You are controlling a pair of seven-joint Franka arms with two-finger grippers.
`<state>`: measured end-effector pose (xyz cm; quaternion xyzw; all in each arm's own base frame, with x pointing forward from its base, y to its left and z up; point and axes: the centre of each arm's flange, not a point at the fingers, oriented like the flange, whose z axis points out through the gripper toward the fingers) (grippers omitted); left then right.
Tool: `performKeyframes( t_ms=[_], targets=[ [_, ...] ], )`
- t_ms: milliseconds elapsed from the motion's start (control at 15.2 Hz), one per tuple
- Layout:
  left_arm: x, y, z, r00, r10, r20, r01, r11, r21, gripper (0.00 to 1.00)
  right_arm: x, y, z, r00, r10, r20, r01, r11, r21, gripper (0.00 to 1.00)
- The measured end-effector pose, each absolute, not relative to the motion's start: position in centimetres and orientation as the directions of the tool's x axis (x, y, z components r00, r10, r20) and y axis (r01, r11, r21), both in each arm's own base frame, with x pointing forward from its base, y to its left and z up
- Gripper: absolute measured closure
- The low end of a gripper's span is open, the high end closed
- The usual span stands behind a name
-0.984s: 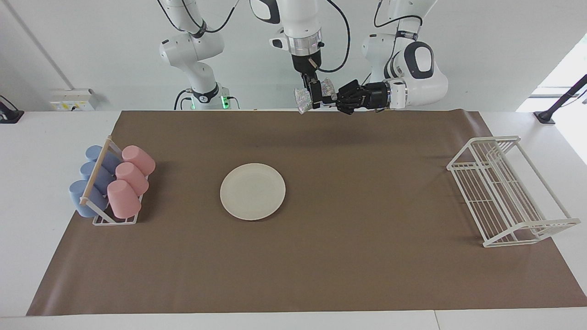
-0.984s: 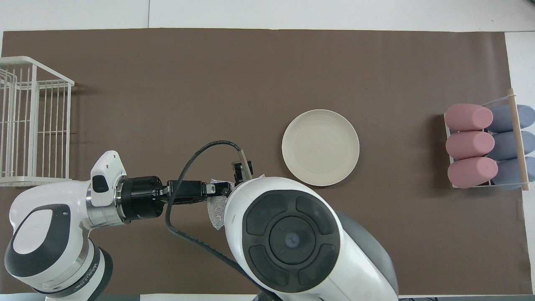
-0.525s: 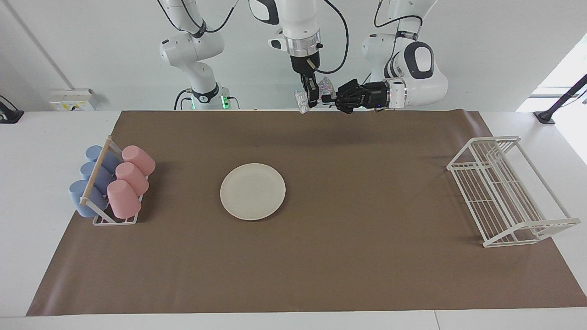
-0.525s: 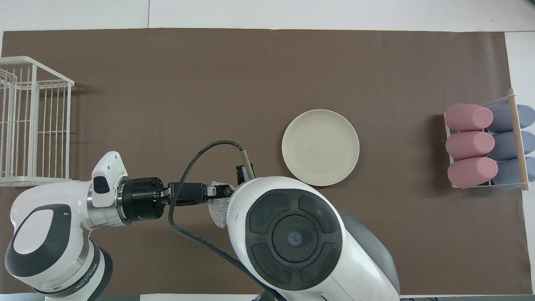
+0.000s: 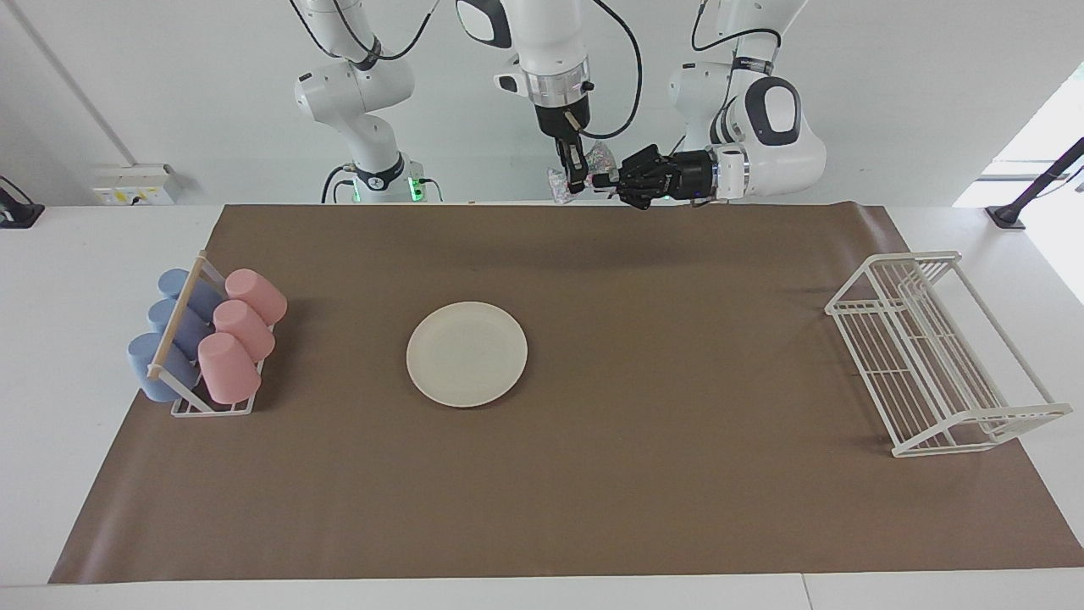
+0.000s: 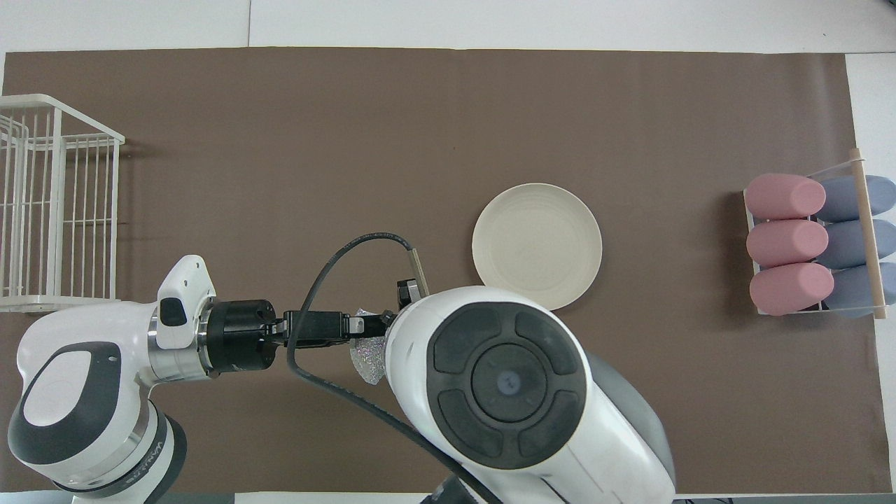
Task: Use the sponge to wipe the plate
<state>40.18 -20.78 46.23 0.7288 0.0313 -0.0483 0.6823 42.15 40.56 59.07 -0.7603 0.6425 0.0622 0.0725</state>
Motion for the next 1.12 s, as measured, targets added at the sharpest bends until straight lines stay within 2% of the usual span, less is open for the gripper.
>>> performKeyframes(
  t_ms=[262,459,525,722,853,1115],
  targets=[
    [40.1,-20.9,46.2,0.994,-0.029,-0.11,0.107,-0.077,0.991,0.37,43.0,39.3,59.3,0.171,-0.968,-0.183,-0.985,-0.168,-0.033,0.89],
    [40.1,-20.9,46.2,0.994,-0.03,-0.11,0.107,-0.079,0.991,0.05,45.3,35.7,59.5,0.258,-0.952,-0.164,-0.966,-0.254,-0.044,0.89],
    [40.1,-20.9,46.2,0.993,-0.03,-0.11,0.107,-0.08,0.991,0.0,46.5,34.0,59.4,0.303,-0.94,-0.157,-0.953,-0.299,-0.052,0.89],
    [40.0,-20.9,46.1,0.993,-0.035,-0.114,0.111,-0.093,0.989,0.0,50.8,26.6,58.2,0.477,-0.869,-0.131,-0.879,-0.472,-0.07,0.89],
    [39.9,-20.7,45.6,0.991,-0.053,-0.123,0.113,-0.161,0.98,0.0,52.7,22.1,57.3,0.592,-0.797,-0.118,-0.806,-0.587,-0.077,0.89],
    [40.5,-19.5,46.2,0.985,-0.077,-0.154,0.115,-0.371,0.921,0.0,52.8,20.8,54.8,0.776,-0.624,-0.091,-0.631,-0.77,-0.096,0.89]
  ],
)
